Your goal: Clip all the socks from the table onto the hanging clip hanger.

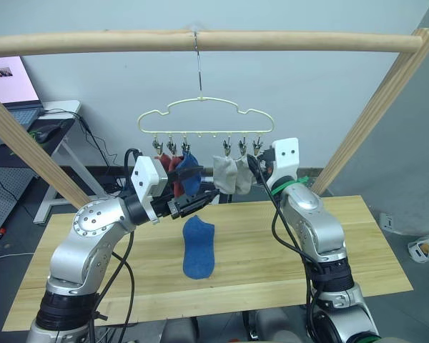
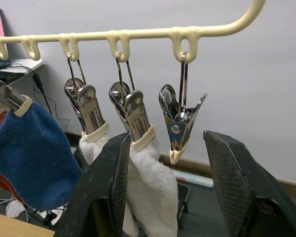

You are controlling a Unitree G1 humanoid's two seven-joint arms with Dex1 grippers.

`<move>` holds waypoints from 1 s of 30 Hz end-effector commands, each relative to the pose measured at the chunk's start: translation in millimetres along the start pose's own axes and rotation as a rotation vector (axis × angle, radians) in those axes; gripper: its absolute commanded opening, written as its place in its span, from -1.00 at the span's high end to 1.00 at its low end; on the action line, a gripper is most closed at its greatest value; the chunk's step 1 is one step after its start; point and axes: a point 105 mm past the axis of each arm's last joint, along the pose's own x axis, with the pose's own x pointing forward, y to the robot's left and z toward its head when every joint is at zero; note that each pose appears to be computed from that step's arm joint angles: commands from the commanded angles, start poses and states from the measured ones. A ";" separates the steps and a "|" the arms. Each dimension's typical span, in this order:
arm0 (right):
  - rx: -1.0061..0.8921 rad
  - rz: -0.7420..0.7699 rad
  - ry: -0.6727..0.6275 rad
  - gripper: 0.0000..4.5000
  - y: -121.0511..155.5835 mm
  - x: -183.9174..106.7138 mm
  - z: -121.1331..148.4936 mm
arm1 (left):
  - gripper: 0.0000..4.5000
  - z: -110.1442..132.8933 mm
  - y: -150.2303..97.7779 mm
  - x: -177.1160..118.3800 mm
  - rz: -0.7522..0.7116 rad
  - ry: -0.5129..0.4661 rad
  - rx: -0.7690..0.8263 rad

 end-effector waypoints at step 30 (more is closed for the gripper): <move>-0.034 -0.035 -0.136 -0.08 6.2 24.4 29.2 | -0.54 4.5 -3.2 3.2 -0.021 -0.004 0.037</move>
